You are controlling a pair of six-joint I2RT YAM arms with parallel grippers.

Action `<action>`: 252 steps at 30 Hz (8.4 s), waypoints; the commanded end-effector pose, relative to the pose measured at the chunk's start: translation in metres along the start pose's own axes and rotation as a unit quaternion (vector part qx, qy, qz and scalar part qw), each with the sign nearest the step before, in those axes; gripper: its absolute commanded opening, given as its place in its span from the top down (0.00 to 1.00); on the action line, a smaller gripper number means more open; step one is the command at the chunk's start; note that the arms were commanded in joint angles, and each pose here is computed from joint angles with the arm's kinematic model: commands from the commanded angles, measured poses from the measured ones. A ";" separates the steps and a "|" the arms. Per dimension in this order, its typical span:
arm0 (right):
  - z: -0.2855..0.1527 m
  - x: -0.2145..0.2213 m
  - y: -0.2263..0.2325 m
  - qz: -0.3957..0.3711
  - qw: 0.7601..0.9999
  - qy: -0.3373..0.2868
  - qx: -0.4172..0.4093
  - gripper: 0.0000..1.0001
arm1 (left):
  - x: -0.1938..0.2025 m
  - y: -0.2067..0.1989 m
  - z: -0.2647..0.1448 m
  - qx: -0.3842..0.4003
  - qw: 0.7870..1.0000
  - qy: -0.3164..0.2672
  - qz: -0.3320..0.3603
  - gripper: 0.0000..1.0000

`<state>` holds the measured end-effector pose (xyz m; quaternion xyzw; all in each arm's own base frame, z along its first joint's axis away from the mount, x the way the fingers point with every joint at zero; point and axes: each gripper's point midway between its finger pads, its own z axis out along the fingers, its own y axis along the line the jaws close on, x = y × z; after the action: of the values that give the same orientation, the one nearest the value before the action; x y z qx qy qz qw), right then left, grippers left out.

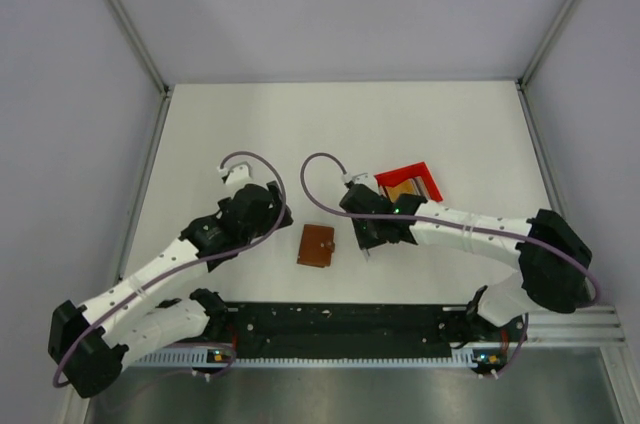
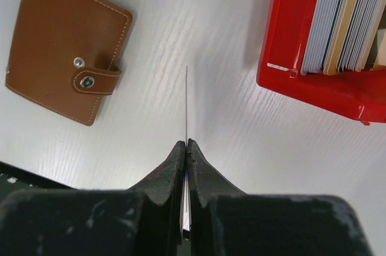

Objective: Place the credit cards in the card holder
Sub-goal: Pick up the credit card from the storage box, then insert the credit card into the card holder.

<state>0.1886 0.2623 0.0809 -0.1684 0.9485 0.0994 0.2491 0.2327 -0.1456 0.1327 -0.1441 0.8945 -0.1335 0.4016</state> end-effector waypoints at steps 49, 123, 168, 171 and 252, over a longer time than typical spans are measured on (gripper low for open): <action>-0.008 -0.036 0.026 0.046 0.996 -0.073 0.016 1.00 | 0.017 0.024 0.002 -0.020 1.000 0.006 -0.009 0.02; 0.024 -0.032 0.058 0.221 0.963 -0.060 -0.143 1.00 | 0.127 -0.018 0.051 0.107 0.966 0.226 0.058 1.00; 0.063 -0.009 0.108 0.122 0.987 0.002 -0.103 1.00 | 0.122 0.034 0.048 0.007 0.984 0.180 0.005 1.00; 0.064 -0.009 0.107 0.116 0.989 0.001 -0.095 1.00 | 0.117 0.037 0.042 0.002 0.985 0.172 -0.002 0.96; 0.034 -0.043 0.103 0.075 0.993 -0.045 -0.081 1.00 | 0.065 -0.017 0.016 0.099 0.982 0.144 0.068 1.00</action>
<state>0.1928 0.3803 0.0483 -0.1038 0.9488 0.1927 0.2278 0.1977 -0.1823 0.0727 -0.0467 0.9398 -0.2051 0.2694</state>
